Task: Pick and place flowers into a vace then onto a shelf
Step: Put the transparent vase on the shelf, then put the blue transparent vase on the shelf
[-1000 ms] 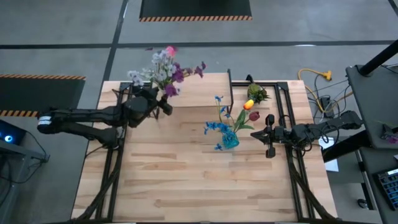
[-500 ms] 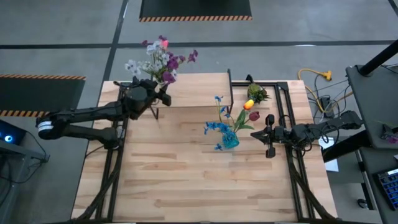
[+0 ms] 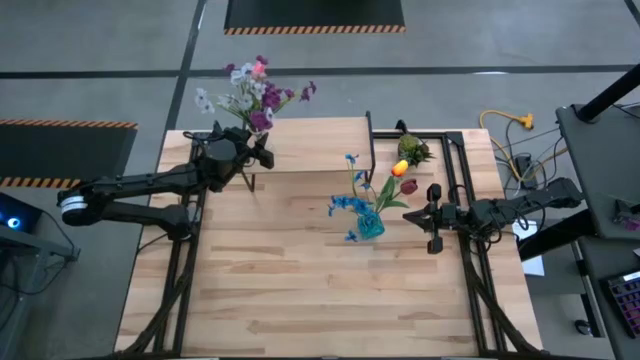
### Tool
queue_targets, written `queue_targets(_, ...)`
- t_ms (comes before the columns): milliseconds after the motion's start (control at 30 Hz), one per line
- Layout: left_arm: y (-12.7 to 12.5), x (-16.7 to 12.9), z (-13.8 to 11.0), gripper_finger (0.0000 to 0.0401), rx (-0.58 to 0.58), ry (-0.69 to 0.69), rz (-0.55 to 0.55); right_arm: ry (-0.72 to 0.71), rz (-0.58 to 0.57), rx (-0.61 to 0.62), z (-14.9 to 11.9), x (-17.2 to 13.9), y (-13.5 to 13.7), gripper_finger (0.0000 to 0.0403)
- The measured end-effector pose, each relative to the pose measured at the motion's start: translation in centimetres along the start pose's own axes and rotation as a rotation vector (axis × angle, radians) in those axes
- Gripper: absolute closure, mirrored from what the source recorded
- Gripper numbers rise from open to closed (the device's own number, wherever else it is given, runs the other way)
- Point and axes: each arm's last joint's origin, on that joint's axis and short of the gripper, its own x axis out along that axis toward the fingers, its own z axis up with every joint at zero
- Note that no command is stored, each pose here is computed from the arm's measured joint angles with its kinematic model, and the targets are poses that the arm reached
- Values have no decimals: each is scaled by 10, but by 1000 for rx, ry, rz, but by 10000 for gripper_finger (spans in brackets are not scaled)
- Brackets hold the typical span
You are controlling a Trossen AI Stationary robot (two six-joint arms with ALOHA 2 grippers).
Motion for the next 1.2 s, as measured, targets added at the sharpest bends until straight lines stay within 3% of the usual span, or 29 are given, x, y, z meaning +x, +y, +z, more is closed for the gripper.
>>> queue_targets(333,0,0,0,209,2,4,-1,0,0,0,0,0,0,394)
queue_targets(700,3,-5,5,137,15,-17,-15,0,0,0,0,0,0,394)
queue_targets(933,7,-18,14,132,-1,-42,-108,0,0,3,0,0,0,394)
queue_targets(1200,19,-33,11,131,38,26,-113,1,0,5,0,0,0,394)
